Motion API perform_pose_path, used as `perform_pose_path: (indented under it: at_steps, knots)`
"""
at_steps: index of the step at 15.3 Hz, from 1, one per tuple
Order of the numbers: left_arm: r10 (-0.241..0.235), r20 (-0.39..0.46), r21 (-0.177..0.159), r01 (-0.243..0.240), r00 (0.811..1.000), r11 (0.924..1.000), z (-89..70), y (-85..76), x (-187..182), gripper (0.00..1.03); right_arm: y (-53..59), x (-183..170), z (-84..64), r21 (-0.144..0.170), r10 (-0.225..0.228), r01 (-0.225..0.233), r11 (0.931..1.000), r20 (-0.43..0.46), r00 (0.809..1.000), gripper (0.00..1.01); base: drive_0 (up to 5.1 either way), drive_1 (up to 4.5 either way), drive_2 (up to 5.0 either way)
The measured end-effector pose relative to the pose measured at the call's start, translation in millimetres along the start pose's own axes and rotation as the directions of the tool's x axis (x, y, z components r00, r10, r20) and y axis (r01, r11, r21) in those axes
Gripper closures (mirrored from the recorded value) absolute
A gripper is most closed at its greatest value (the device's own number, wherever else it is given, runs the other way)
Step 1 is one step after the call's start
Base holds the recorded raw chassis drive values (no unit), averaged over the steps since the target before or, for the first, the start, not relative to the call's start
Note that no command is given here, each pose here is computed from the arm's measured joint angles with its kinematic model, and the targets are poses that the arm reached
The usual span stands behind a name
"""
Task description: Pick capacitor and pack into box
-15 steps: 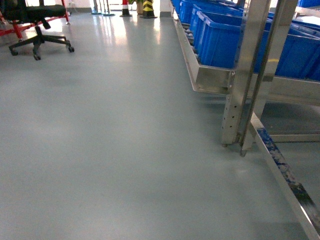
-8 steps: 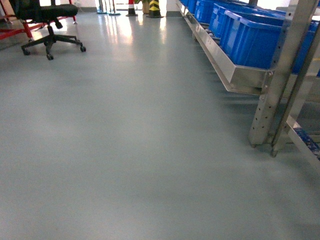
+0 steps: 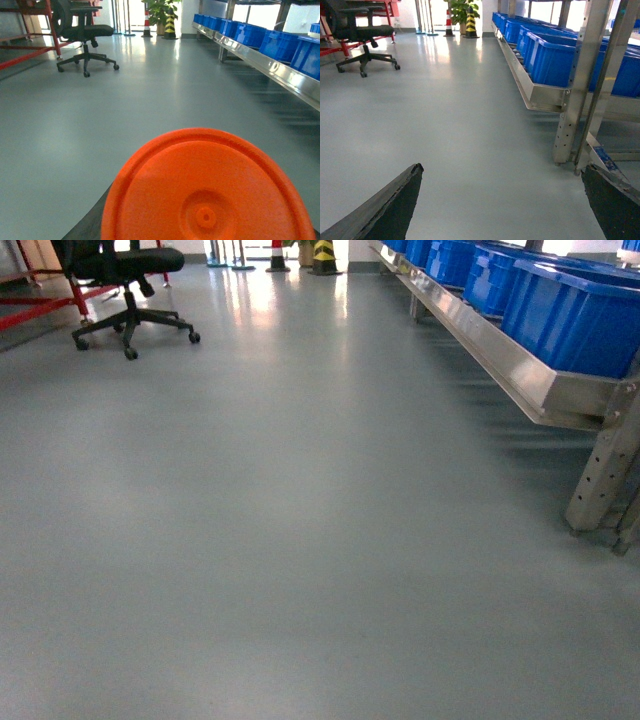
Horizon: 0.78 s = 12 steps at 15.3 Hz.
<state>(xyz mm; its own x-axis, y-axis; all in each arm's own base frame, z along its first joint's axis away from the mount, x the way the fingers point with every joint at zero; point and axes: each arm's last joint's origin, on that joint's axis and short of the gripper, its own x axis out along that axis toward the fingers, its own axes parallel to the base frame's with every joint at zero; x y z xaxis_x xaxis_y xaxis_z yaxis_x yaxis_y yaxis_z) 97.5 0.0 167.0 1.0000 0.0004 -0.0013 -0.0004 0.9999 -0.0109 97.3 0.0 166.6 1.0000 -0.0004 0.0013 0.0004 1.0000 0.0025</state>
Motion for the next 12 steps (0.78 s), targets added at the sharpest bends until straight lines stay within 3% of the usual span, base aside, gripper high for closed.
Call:
perform_pose_path:
  at_steps: [12]
  knots:
    - [0.000,-0.001,0.000,0.000,1.000,1.0000,-0.1,0.0,0.0,0.59,0.0,0.0,0.1,0.000,0.000,0.000,1.0000,0.001,1.000,0.03,-5.0,2.48,2.5]
